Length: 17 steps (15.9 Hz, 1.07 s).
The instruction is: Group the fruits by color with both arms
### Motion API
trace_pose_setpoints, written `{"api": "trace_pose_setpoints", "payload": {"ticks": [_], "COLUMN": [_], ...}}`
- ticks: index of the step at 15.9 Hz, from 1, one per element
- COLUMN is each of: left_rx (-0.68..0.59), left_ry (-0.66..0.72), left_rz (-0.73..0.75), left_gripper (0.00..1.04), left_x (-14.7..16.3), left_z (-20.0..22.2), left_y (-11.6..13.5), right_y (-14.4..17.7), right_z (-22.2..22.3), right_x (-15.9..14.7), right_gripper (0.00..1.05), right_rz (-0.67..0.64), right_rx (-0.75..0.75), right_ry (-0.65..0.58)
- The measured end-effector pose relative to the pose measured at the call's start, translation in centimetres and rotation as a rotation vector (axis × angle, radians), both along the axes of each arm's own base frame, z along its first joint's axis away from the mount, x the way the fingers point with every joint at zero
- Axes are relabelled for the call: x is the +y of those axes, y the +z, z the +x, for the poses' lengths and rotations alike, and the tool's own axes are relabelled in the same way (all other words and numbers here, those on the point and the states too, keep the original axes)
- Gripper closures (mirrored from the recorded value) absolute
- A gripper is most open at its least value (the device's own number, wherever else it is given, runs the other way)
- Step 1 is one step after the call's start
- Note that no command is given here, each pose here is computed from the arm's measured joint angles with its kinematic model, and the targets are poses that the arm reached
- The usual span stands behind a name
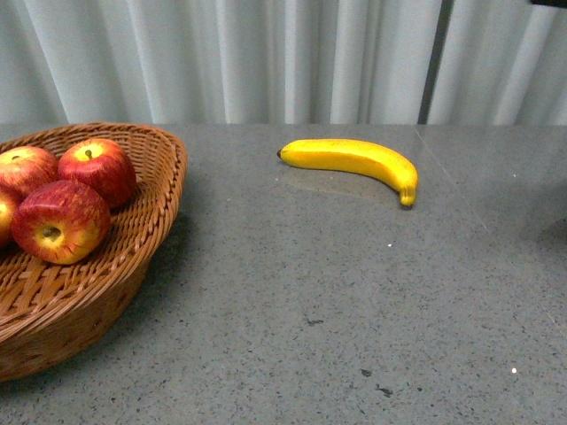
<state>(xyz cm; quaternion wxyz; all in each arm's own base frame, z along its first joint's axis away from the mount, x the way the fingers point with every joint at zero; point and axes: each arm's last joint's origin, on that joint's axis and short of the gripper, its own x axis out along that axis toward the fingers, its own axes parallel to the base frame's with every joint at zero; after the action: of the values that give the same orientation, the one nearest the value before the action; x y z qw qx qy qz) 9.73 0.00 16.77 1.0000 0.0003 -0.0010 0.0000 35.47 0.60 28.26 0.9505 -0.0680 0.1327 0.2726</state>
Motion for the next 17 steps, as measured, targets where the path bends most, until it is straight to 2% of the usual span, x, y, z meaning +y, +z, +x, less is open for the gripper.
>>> {"api": "trace_pose_setpoints", "payload": {"ticks": [3,11,17], "left_rx": [0.000,0.000,0.000], "left_ry": [0.000,0.000,0.000], "left_rz": [0.000,0.000,0.000], "left_gripper": [0.07,0.07,0.07], "left_x": [0.0,0.0,0.0], "left_z": [0.0,0.0,0.0], "left_y": [0.0,0.0,0.0], "right_y": [-2.9,-8.3,-9.8], "right_z": [3.2,10.2,13.8], "right_x": [4.3,6.9,9.1], "right_gripper": [0.07,0.07,0.07], "right_rz": [0.004,-0.041,-0.083], "right_rx": [0.069,0.193,0.214], "right_ry": [0.102,0.085,0.084]}}
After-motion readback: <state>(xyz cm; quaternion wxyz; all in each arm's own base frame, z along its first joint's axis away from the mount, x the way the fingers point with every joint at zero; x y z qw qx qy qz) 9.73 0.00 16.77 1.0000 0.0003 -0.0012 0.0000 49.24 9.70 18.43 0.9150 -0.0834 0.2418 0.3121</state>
